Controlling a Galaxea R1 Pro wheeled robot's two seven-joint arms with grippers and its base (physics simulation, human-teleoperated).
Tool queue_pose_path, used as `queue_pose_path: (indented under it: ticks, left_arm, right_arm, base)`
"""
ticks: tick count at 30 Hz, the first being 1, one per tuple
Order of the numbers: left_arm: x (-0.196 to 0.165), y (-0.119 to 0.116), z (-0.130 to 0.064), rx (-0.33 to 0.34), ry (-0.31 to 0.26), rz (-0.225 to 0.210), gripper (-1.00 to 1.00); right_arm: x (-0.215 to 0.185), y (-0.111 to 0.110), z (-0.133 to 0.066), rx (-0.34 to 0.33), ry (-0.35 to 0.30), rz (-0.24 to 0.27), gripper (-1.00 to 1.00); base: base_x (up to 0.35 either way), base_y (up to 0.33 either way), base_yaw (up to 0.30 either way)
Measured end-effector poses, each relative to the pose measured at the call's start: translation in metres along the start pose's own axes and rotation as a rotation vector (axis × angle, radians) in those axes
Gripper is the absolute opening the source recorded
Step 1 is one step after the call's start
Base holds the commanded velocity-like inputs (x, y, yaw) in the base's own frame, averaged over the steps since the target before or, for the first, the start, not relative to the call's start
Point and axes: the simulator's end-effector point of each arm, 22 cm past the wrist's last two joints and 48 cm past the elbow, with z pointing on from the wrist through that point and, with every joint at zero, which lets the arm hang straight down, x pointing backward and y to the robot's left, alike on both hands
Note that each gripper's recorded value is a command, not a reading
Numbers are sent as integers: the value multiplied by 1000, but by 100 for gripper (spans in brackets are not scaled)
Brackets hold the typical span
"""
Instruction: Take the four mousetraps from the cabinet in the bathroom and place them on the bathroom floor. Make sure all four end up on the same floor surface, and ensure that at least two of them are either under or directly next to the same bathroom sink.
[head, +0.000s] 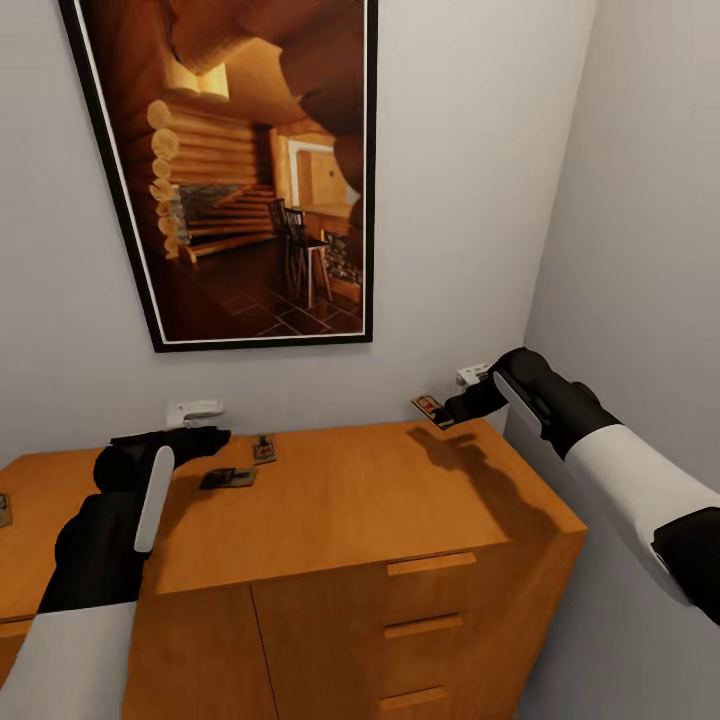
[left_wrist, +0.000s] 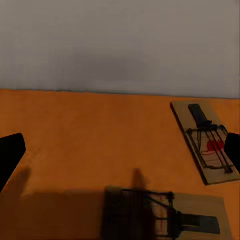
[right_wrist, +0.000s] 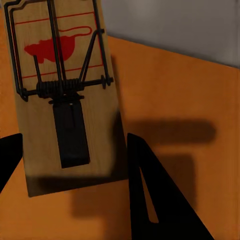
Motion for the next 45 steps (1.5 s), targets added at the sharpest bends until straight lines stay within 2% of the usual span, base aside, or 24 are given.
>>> queue_pose_path:
  ticks: [1,3,4,7,10,22,27,35,45]
  left_arm:
    - [-2,30,0,-55,-3,-22,100]
    - [-3,56,-1,-98,-6,-48,100]
    - [-5,78,-3,-137,-9,-59,100]
    - [-8,106,-6,-183,-16,-70,100]
    - [-10,120,-9,-209,-21,-73,100]
    - [-18,148,-15,-254,-34,-62,100]
    - [-19,149,-16,-253,-37,-63,100]
    - [-18,146,-15,-246,-37,-68,100]
    - [-13,146,-15,-245,-29,-67,100]
  right_arm:
    - [0,0,0,1,0,0,-100]
    - [0,0,0,1,0,1,-100]
    - [0,0,0,1,0,2,-100]
    - [0,-1,0,1,-1,4,-100]
    - [0,-1,0,2,-2,6,-100]
    - [0,-6,0,18,-1,9,-100]
    - [1,-9,-1,22,-1,14,-100]
    - [6,-26,-5,46,2,27,-100]
    - [8,-30,-5,54,6,24,-100]
  base:
    - [0,0,0]
    - [0,0,0]
    - [0,0,0]
    - [0,0,0]
    - [0,0,0]
    - [0,0,0]
    - [0,0,0]
    - [0,0,0]
    - [0,0,0]
